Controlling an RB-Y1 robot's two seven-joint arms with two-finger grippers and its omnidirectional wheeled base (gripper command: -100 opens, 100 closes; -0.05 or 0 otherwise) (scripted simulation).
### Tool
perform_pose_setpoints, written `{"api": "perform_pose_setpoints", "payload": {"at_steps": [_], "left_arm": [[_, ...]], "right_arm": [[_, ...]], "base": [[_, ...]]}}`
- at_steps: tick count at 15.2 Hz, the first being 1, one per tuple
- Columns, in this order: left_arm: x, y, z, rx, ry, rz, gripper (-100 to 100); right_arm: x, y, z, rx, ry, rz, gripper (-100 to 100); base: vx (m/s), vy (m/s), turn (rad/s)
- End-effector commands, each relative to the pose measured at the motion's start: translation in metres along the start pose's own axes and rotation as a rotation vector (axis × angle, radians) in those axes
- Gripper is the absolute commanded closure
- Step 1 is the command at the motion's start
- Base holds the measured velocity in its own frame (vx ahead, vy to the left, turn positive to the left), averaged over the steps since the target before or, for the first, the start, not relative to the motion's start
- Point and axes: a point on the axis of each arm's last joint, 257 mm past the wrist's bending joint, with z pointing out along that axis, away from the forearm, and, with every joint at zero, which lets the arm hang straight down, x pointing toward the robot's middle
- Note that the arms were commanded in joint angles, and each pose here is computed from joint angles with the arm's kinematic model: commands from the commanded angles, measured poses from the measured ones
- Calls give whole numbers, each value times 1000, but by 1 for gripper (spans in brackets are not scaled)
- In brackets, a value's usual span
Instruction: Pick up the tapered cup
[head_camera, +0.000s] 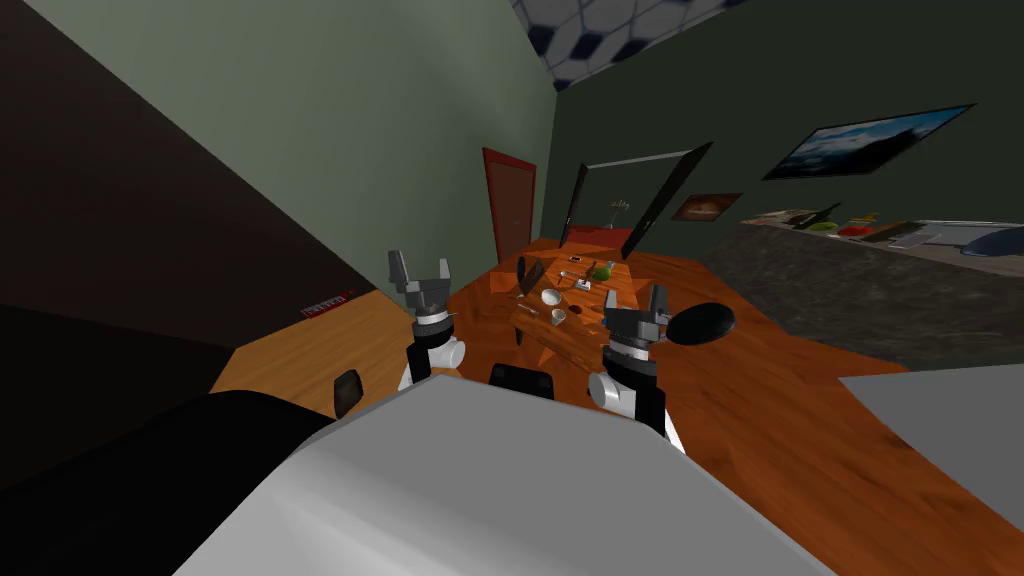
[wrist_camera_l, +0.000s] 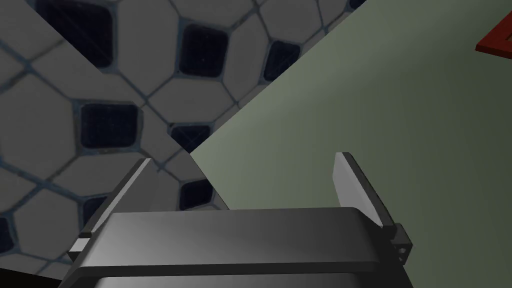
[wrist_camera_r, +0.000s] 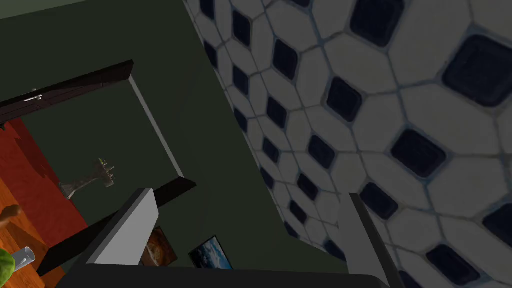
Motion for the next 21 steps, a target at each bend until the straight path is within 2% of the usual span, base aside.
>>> {"api": "perform_pose_setpoints", "payload": {"at_steps": [1,5,6,8,10,11,12,13,15,16,17,18,20,21], "left_arm": [[0,0,0,0,0,0,0],[0,0,0,0,0,0,0],[0,0,0,0,0,0,0],[0,0,0,0,0,0,0],[0,0,0,0,0,0,0],[0,0,0,0,0,0,0],[0,0,0,0,0,0,0],[0,0,0,0,0,0,0],[0,0,0,0,0,0,0],[0,0,0,0,0,0,0],[0,0,0,0,0,0,0],[0,0,0,0,0,0,0],[0,0,0,0,0,0,0],[0,0,0,0,0,0,0]], "right_arm": [[6,-12,-2,24,34,-22,-100],[25,-51,-13,101,144,-101,-100],[24,-53,-14,104,143,-102,-100],[36,-77,-24,148,223,-161,-100],[34,-82,-27,161,222,-163,-100],[40,-97,-34,187,268,-199,-100],[39,-99,-35,192,267,-200,-100],[44,-112,-42,213,317,-238,-100],[42,-116,-45,225,315,-240,-100],[48,-128,-52,244,369,-281,-100],[45,-134,-56,259,367,-283,-100],[50,-145,-64,275,424,-327,-100],[46,-152,-68,294,422,-330,-100],[48,-166,-79,317,480,-378,-100]], "base": [[-3,22,73],[-15,69,121],[-20,83,94],[-31,90,128],[-23,59,60],[-16,46,81],[-13,42,99],[-14,45,119],[-12,41,60],[-12,43,108],[-14,45,102],[-23,53,135],[-15,42,83],[-4,38,106]]}}
